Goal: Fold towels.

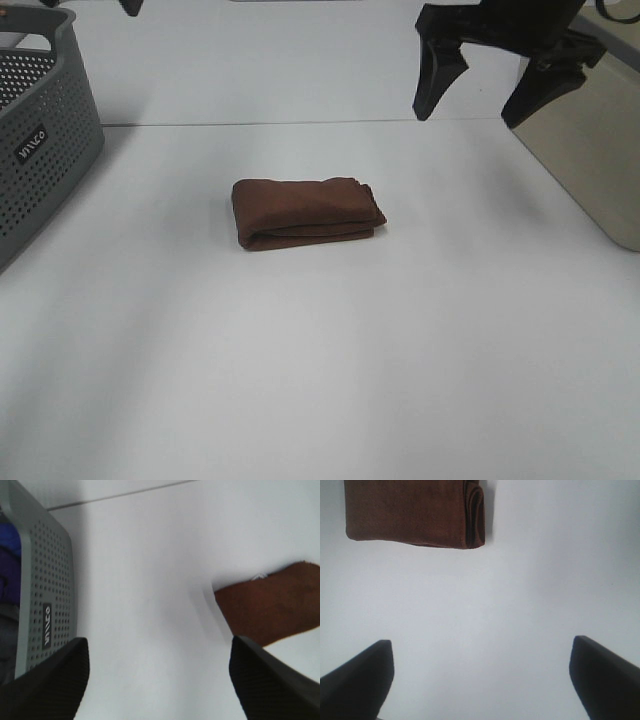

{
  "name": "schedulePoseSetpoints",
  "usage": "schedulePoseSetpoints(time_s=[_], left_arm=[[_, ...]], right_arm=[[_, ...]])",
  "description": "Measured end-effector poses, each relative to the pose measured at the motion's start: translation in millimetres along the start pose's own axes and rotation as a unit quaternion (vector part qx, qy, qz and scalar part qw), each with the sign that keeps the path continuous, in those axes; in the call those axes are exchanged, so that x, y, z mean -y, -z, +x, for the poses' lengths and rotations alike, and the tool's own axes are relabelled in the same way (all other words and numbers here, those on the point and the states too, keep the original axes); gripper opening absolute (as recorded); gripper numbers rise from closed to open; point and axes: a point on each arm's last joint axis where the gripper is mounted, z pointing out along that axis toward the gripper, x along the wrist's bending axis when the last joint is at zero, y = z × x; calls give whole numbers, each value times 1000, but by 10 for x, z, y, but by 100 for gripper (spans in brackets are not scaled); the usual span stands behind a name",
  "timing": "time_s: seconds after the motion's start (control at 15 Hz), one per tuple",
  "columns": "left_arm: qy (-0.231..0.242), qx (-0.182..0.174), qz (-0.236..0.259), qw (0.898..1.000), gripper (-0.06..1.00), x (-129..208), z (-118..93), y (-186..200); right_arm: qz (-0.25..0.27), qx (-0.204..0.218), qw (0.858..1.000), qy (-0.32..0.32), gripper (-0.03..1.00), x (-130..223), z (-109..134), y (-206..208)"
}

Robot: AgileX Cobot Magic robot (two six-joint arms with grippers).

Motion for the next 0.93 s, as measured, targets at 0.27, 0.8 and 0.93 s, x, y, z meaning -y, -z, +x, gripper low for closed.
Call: schedulePoseSetpoints(time_s=[0.27,0.8,0.93], left_arm=[[-9,-10,49,999,74,866,175,505],[-11,7,-69,998,74,3130,578,1456],[-12,19,-107,994,74,3419,608,1492]], right_arm=[[-34,3,999,5,89,595,41,521],[-128,29,991,26,89,2937,-144,763],[-171,27,984,38,89,3251,-172,736]])
